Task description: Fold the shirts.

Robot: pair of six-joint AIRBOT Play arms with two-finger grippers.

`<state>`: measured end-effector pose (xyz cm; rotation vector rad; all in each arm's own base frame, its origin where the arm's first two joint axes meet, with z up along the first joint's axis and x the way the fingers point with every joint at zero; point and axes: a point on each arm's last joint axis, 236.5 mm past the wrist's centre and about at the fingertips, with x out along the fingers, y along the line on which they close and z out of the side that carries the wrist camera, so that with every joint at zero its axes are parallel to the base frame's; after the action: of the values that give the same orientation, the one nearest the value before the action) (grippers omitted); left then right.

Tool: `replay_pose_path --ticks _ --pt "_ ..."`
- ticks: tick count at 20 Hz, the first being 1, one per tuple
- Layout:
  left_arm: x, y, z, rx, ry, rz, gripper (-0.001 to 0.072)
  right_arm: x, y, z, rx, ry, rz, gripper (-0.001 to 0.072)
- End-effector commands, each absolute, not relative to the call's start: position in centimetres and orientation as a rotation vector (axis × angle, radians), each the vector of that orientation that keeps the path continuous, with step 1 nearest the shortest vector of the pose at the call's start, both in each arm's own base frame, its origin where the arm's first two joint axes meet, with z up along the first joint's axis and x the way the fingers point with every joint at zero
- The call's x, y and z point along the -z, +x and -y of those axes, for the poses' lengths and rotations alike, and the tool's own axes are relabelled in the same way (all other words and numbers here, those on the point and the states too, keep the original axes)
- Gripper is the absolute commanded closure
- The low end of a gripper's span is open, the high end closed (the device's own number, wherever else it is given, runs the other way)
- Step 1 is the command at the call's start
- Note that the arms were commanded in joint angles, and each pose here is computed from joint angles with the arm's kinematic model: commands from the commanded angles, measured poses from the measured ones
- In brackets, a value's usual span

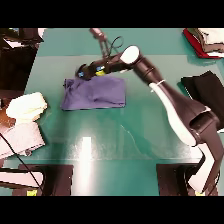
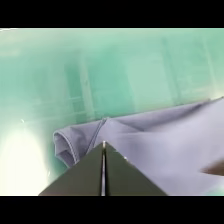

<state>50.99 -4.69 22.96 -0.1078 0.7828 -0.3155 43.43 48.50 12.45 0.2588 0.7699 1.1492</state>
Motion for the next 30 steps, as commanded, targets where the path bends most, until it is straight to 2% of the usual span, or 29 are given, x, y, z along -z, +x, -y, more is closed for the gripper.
replay_pose_path --ticks 1,4,5,6,10,13,14,15,16,19,26,27,29,30 --pt "-23.2 50.3 4.0 0.304 -0.106 -0.795 0.0684 -11.3 43.8 -50.7 -1.149 0.291 -0.727 0.0057" --pt "-23.0 50.1 4.0 0.307 -0.106 -0.805 0.0684 -9.7 44.2 -44.7 -1.123 0.178 -0.878 0.0072" --pt "-23.0 50.1 4.0 0.306 -0.106 -0.804 0.0684 -8.8 44.5 -42.0 -1.092 0.151 -0.944 0.0141" --pt "-22.7 50.1 4.1 0.309 -0.111 -0.809 0.0684 -7.8 45.1 -38.8 -1.041 0.152 -1.01 0.0152" --pt "-20.0 49.8 4.4 0.319 -0.132 -0.877 0.0684 -3.4 46.8 -27.3 -0.789 0.306 -1.213 0.0153" --pt "-19.3 49.9 4.5 0.322 -0.134 -0.888 0.0684 0.4 46.0 -22.5 -0.652 0.444 -1.322 0.0151" --pt "-19.4 50.0 4.5 0.321 -0.135 -0.881 0.0684 1.5 45.3 -22.2 -0.642 0.492 -1.357 0.0143" --pt "-19.4 50.1 4.5 0.321 -0.137 -0.876 0.0684 2.4 44.9 -22.5 -0.637 0.547 -1.374 0.0058" --pt "-19.5 50.1 4.5 0.321 -0.137 -0.872 0.0684 3.0 44.6 -23.2 -0.64 0.619 -1.386 0.0025" --pt "-19.6 50.2 4.6 0.324 -0.14 -0.867 0.0684 5.0 44.6 -25.9 -0.641 0.744 -1.4 0.0026" --pt "-19.6 50.2 4.6 0.335 -0.125 -0.864 0.0684 6.7 45.1 -33.5 -0.675 0.844 -1.327 0.0031" --pt "-19.6 50.2 4.7 0.337 -0.126 -0.863 0.0684 6.6 45.2 -34.4 -0.688 0.848 -1.305 0.0094" --pt "-19.7 50.2 4.8 0.34 -0.128 -0.863 0.0684 6.1 45.7 -35.6 -0.715 0.827 -1.238 0.0359" --pt "-19.7 50.2 4.8 0.341 -0.129 -0.863 0.0684 5.6 46.0 -36.0 -0.733 0.815 -1.203 0.0532"
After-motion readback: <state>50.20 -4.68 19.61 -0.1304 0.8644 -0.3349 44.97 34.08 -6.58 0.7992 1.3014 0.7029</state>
